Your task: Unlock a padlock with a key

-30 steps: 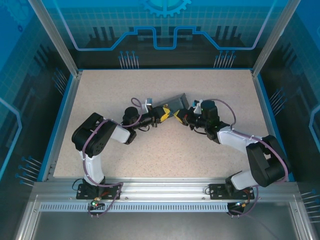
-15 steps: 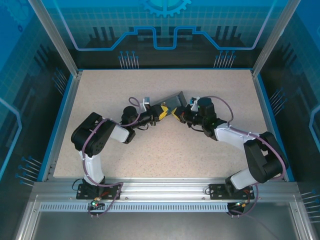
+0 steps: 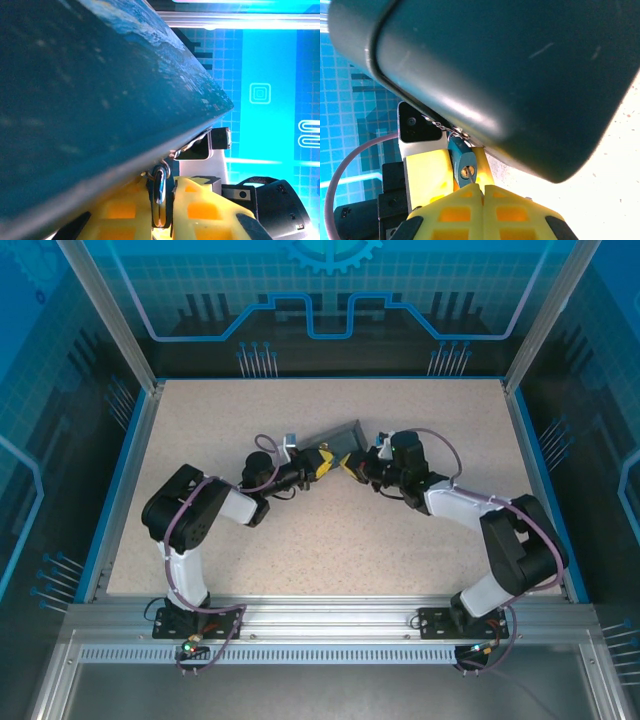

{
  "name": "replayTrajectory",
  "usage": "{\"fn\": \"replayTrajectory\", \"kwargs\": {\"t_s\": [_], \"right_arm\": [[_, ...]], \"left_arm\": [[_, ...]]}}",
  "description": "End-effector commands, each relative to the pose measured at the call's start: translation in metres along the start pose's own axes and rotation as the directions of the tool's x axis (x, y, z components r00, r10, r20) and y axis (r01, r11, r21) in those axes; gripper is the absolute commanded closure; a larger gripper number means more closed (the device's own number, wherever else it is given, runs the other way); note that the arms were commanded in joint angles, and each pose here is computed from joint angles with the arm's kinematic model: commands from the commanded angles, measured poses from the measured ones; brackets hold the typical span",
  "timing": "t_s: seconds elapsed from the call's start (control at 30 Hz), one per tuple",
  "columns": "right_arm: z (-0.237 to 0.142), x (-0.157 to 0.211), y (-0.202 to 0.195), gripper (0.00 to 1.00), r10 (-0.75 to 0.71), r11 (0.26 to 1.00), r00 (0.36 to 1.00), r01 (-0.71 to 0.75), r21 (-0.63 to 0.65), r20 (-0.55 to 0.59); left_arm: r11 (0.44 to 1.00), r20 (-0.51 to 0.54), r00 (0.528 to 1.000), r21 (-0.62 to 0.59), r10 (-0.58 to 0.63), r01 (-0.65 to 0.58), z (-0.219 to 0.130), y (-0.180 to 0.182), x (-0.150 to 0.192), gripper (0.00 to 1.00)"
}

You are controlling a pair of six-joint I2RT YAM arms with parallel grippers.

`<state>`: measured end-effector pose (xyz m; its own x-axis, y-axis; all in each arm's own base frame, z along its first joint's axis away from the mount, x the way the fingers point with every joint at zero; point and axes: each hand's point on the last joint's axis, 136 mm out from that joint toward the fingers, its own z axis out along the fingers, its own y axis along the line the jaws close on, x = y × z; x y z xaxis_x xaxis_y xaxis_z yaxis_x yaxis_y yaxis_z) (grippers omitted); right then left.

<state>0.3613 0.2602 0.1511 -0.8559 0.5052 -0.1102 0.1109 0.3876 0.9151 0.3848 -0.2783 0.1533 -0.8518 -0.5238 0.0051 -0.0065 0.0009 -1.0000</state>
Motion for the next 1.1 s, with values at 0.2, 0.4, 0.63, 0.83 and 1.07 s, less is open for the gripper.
{"fn": "replayTrajectory", "kwargs": {"t_s": [0.2,0.4,0.63,0.83,1.07], "right_arm": [[0.015,-0.007,0.020,1.00,-0.093,0.995,0.995,0.091,-0.042,-0.047],[0.014,-0.017,0.007,1.00,-0.103,0.993,0.990,0.097,-0.066,-0.093],[0.013,-0.023,-0.002,1.00,-0.096,0.995,0.991,0.091,-0.049,-0.098],[0.017,-0.024,-0.001,1.00,-0.098,0.994,0.990,0.093,-0.056,-0.098],[0.028,-0.005,0.018,1.00,-0.138,0.986,0.980,0.122,-0.110,-0.143]], "left_arm": [[0.980,-0.146,0.979,0.155,0.146,-0.123,0.005,-0.051,0.037,1.00],[0.978,-0.157,0.975,0.165,0.156,-0.130,0.004,-0.055,0.039,1.00],[0.978,-0.161,0.975,0.166,0.156,-0.129,0.005,-0.055,0.039,1.00],[0.976,-0.167,0.973,0.173,0.159,-0.130,0.006,-0.058,0.040,1.00],[0.977,-0.167,0.973,0.172,0.157,-0.128,0.007,-0.058,0.039,1.00]]}}
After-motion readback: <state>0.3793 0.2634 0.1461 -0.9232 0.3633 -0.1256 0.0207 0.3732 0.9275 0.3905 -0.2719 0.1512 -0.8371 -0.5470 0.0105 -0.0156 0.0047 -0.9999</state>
